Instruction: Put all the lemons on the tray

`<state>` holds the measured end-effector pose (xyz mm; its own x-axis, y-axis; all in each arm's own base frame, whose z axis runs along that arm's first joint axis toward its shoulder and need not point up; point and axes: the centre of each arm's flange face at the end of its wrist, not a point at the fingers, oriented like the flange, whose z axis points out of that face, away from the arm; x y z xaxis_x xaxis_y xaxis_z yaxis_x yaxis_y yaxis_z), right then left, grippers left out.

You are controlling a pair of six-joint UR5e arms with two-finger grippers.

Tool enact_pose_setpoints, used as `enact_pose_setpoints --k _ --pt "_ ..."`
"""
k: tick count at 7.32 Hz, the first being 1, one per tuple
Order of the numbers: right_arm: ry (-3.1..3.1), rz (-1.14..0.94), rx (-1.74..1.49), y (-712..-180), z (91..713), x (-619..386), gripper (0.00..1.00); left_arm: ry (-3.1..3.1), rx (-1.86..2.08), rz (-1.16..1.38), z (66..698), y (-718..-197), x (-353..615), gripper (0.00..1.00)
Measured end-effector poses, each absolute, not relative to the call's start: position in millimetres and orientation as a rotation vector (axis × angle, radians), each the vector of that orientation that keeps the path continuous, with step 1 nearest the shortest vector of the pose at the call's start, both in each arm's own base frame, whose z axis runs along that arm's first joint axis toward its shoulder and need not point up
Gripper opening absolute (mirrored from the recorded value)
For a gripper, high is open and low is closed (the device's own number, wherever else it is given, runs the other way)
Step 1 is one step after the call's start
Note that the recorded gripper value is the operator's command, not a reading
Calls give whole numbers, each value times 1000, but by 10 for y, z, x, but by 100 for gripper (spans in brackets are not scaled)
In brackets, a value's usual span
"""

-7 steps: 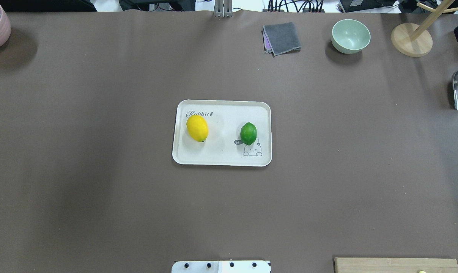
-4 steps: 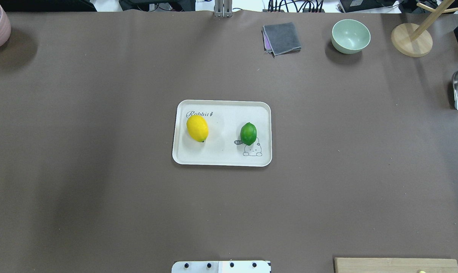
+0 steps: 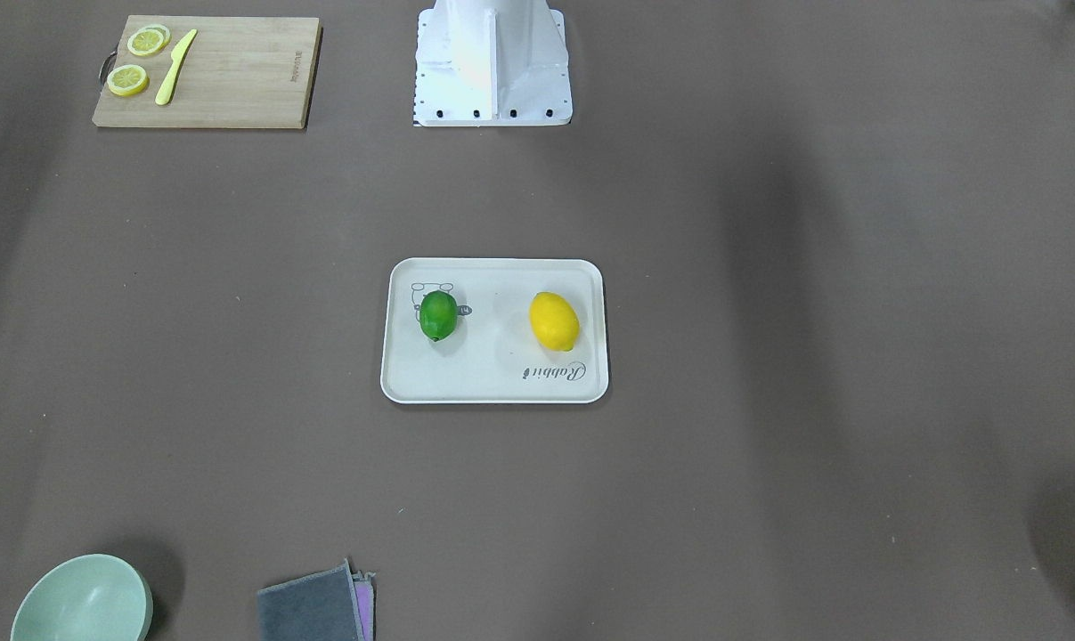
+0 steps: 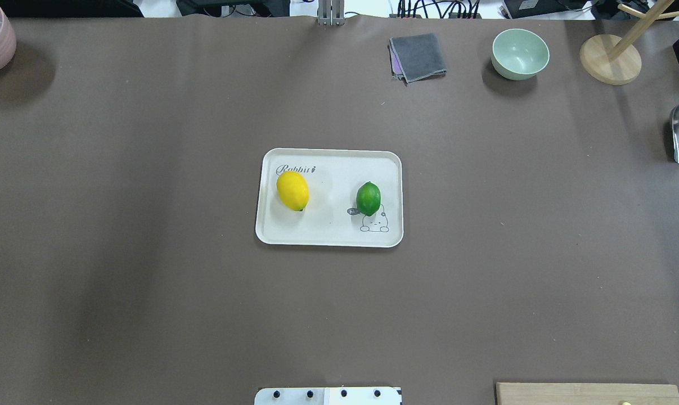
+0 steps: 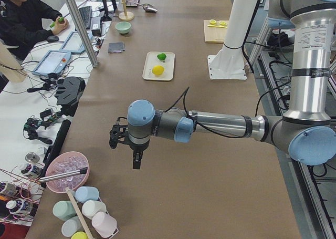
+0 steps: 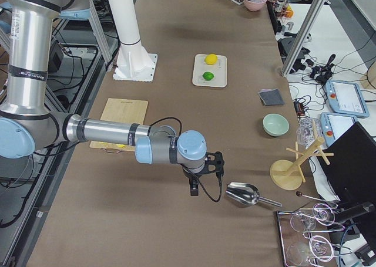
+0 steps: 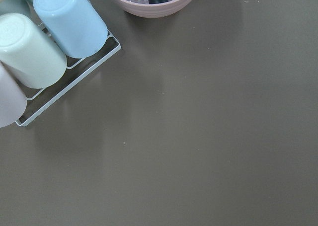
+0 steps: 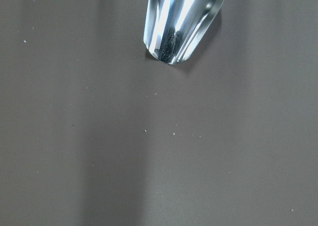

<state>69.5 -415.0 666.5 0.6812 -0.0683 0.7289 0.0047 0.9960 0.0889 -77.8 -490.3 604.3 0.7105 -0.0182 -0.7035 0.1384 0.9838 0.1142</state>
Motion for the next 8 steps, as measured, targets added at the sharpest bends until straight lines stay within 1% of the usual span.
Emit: enact_pose_setpoints --k 8 --pt "-822 -37 89 -4154 6650 719 100 771 166 -87 6035 -4922 -778 98"
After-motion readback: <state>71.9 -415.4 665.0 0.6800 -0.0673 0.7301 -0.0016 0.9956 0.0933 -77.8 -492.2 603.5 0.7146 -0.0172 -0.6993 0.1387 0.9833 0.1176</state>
